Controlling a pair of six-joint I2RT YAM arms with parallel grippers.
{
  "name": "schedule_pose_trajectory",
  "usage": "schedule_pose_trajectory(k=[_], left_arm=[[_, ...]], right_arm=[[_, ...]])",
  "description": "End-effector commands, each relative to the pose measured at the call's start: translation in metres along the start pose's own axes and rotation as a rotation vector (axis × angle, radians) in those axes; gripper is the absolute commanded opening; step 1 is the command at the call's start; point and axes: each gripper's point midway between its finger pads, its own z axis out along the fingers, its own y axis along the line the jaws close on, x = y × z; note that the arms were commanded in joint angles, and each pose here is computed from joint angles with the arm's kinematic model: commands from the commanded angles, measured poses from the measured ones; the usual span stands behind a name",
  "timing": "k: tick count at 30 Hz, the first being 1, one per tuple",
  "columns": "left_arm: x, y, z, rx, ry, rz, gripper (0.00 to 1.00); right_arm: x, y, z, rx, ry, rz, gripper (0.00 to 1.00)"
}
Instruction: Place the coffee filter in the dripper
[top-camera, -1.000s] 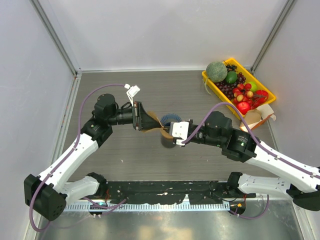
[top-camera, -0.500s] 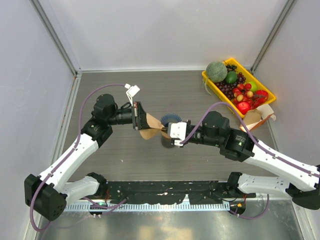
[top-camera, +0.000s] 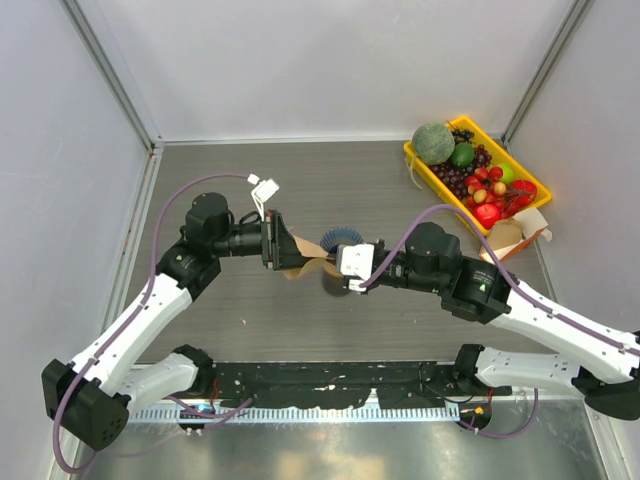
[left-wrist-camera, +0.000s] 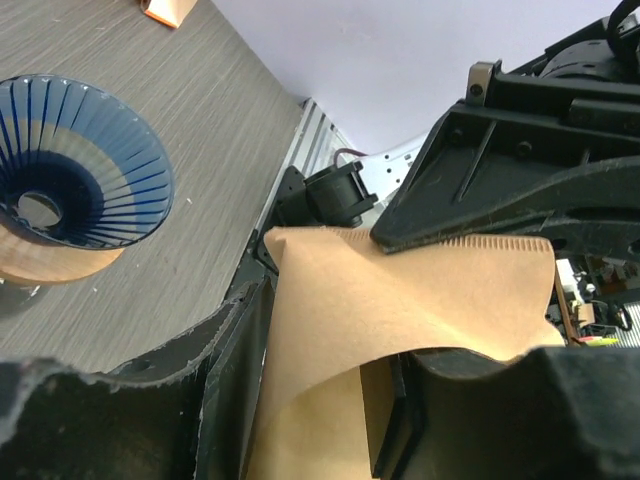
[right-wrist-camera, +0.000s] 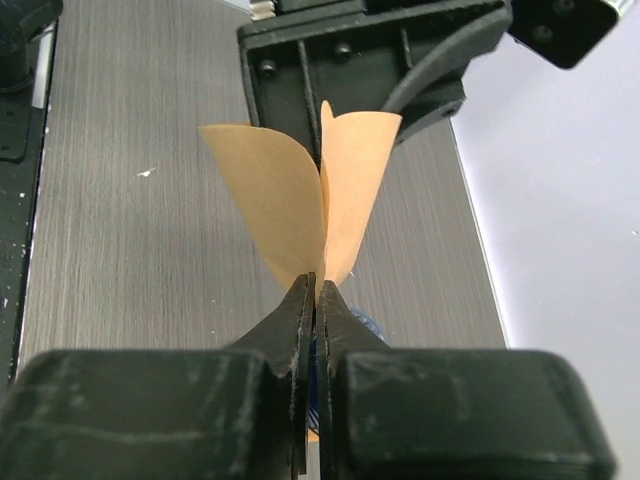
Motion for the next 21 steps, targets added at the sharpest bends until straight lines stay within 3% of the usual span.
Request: schedule_pose_trajectory(k=[1,3,5,10,12,13,15,21], left_arm=[[-0.004,-0.006,-0.008,-0.018,-0.008,0.07,0.46],[-0.003,-0.006,-0.008,-0.02,-0.006,0.066,0.44],[-0.002,-0.005,-0.009,-0.02,-0.004,0.072,0.36],[-0.004,-0.004,-0.009,-0.03,-0.015,0.077,0.0],[-0.007,-0.002,-0.009,-0.049,-0.029,0.071,0.0],[-0.01,0.0,-0.01,-0.066,-0.039,0.067,0.0],[-0.02,0.009,-0.013,-0.132,-0.077,0.077,0.0],[-0.055,0.046,-0.025,-0.44,-0.174,0.043,0.0]], right_arm=[[-0.018,-0.018,-0.014,0.07,-0.031,-0.023,0.05],[-0.017,-0.02,-0.016,0.083,-0.025,-0.017,0.05],[-0.016,-0.02,-0.016,0.088,-0.022,-0.011,0.05],[-0.015,-0.02,-0.018,0.089,-0.017,0.014,0.05],[-0.012,-0.021,-0.018,0.093,0.005,0.045,0.27],[-0.009,-0.021,-0.017,0.095,0.021,0.08,0.48],[-0.002,-0.028,-0.02,0.135,0.058,0.15,0.72],[-0.005,-0.065,-0.042,0.276,0.03,0.405,0.94]])
